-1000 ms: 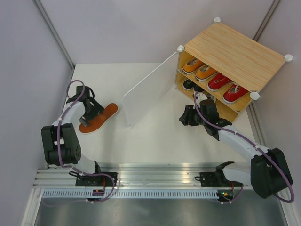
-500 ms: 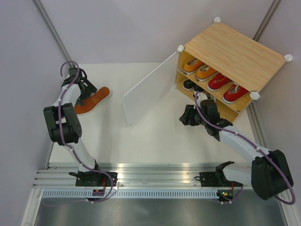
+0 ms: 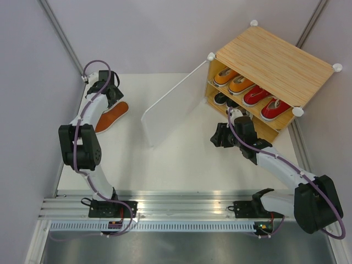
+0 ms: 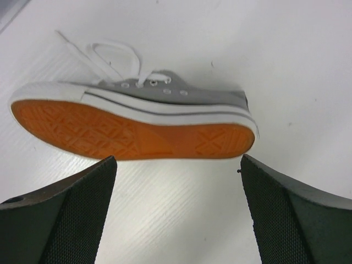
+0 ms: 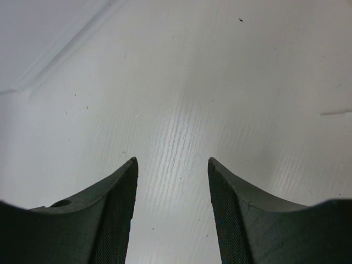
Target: Place and organize the shoes in the shoe cabinet
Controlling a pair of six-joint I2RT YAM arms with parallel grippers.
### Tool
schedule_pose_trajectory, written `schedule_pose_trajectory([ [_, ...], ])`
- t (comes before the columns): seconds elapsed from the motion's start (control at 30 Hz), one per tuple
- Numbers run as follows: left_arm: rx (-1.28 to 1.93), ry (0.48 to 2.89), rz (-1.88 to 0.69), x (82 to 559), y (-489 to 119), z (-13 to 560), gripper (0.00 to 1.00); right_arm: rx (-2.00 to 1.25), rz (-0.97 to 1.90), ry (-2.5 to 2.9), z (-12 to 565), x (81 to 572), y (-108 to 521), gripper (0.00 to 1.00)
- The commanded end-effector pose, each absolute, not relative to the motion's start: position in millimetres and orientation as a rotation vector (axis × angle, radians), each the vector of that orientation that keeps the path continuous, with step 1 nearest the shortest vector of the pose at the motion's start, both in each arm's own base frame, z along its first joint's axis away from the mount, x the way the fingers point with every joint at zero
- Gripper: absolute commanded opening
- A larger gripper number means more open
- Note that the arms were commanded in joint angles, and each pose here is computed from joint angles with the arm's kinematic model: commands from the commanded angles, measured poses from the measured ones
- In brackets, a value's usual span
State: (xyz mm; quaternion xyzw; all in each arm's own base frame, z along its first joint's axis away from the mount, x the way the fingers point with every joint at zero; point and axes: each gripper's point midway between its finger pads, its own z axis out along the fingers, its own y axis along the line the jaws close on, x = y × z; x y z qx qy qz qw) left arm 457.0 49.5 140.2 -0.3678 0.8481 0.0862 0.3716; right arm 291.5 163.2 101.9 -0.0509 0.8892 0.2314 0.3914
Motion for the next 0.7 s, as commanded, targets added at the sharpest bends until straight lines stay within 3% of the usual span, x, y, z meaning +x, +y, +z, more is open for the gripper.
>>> schedule_pose_trajectory([
  [0.0,-1.004,2.114,0.364,477.3,75.0,133.9,0.98,-0.144,0.560,2.227,108.9,293.0,160.4,0.59],
  [0.23,-0.841,2.177,0.498,501.4,55.5,111.7,1.00,-0.170,0.554,2.228,106.8,288.8,159.3,0.59],
  [0.67,-0.711,2.241,0.429,532.4,17.2,96.2,1.00,-0.176,0.531,2.268,95.0,285.2,155.7,0.59],
])
